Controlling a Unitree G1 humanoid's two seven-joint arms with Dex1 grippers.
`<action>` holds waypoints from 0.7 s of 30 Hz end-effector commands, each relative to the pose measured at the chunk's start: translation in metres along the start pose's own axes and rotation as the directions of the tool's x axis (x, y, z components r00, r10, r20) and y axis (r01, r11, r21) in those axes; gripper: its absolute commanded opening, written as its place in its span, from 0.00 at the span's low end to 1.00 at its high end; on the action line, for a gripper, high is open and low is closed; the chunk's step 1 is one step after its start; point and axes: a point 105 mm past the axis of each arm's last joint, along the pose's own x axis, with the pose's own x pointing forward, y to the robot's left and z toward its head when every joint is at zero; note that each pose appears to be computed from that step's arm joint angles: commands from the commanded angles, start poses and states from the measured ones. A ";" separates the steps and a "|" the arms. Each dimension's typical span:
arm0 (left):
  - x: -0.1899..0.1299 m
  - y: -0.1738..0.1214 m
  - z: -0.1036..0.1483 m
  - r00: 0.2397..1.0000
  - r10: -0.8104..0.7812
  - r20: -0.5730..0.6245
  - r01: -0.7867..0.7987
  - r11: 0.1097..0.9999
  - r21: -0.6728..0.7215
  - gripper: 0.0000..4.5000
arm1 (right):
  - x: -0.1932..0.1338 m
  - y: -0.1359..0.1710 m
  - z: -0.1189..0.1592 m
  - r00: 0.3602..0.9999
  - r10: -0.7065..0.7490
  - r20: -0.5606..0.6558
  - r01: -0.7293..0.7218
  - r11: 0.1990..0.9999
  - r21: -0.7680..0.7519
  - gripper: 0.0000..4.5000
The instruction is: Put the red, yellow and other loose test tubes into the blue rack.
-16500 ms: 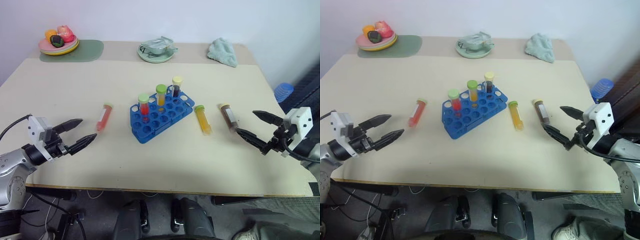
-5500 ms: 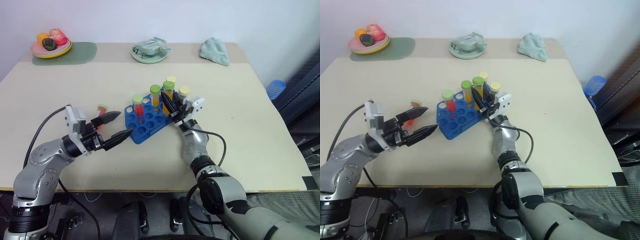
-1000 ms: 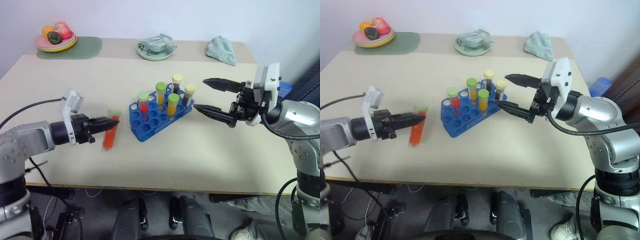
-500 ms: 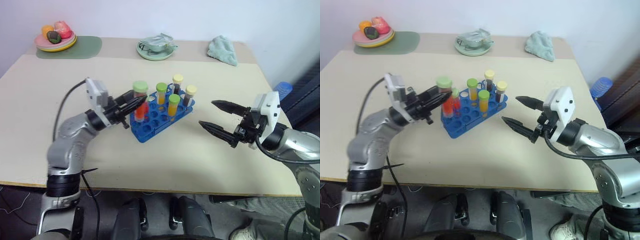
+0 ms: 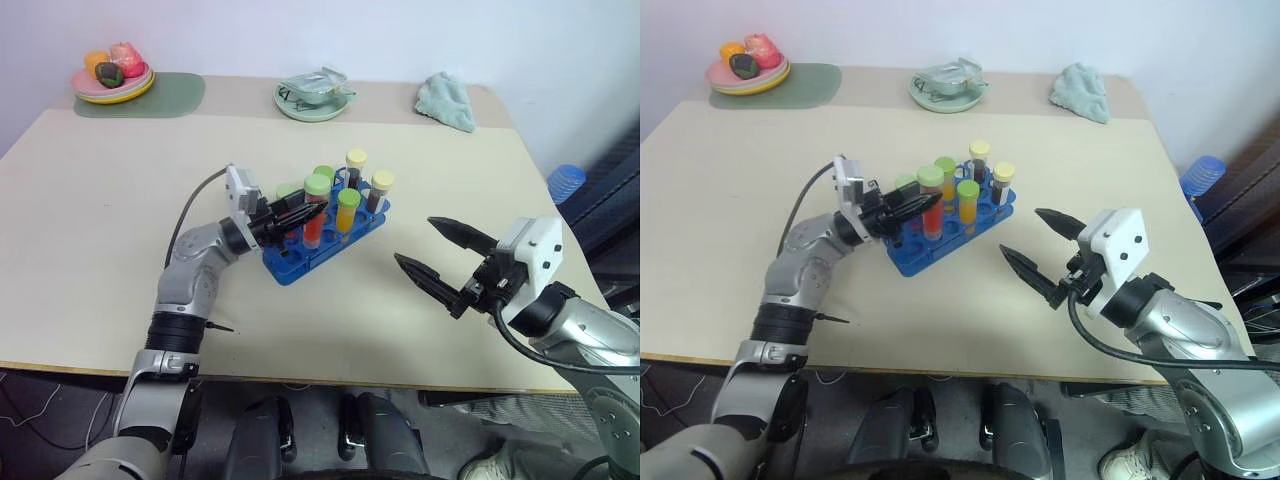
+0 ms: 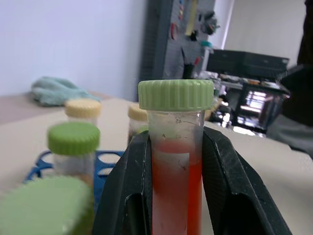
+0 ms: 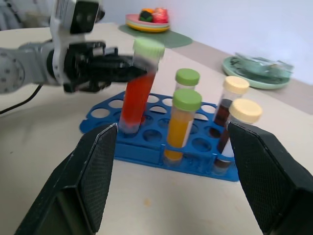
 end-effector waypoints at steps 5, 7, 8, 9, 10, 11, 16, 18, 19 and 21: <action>0.009 0.003 -0.006 0.998 -0.045 -0.039 0.047 0.997 0.063 0.17 | -0.001 0.002 0.009 0.999 -0.026 0.042 0.027 0.999 -0.041 0.81; 0.007 0.002 -0.009 0.997 -0.053 -0.053 0.057 0.996 0.065 0.17 | -0.001 0.003 0.009 0.999 -0.030 0.045 0.031 0.999 -0.042 0.81; 0.006 0.001 -0.010 0.997 -0.060 -0.054 0.063 0.996 0.060 0.17 | -0.001 0.003 0.009 0.998 -0.032 0.045 0.034 0.999 -0.042 0.81; 0.005 -0.001 -0.010 0.996 -0.072 -0.054 0.074 0.996 0.049 0.17 | -0.001 0.003 0.009 0.998 -0.033 0.044 0.035 0.998 -0.043 0.81; 0.003 -0.004 -0.010 0.995 -0.084 -0.055 0.087 0.995 0.040 0.17 | -0.001 0.004 0.009 0.998 -0.034 0.044 0.036 0.998 -0.044 0.81; 0.001 -0.006 -0.010 0.993 -0.100 -0.056 0.102 0.994 0.029 0.17 | -0.001 0.004 0.009 0.998 -0.036 0.046 0.038 0.998 -0.044 0.81; -0.008 -0.011 -0.013 0.989 -0.118 -0.086 0.119 0.993 0.011 0.17 | 0.000 0.002 0.012 0.997 -0.041 0.058 0.043 0.998 -0.046 0.81; -0.008 -0.013 -0.015 0.988 -0.124 -0.094 0.126 0.992 0.013 0.17 | 0.001 0.002 0.013 0.997 -0.040 0.059 0.043 0.998 -0.048 0.81; -0.008 -0.014 -0.015 0.988 -0.126 -0.094 0.128 0.992 0.014 0.17 | 0.001 0.002 0.013 0.997 -0.039 0.059 0.042 0.998 -0.048 0.81; -0.008 -0.011 -0.018 0.990 -0.098 -0.103 0.101 0.995 0.022 0.17 | 0.000 0.002 0.013 0.997 -0.039 0.061 0.042 0.998 -0.048 0.81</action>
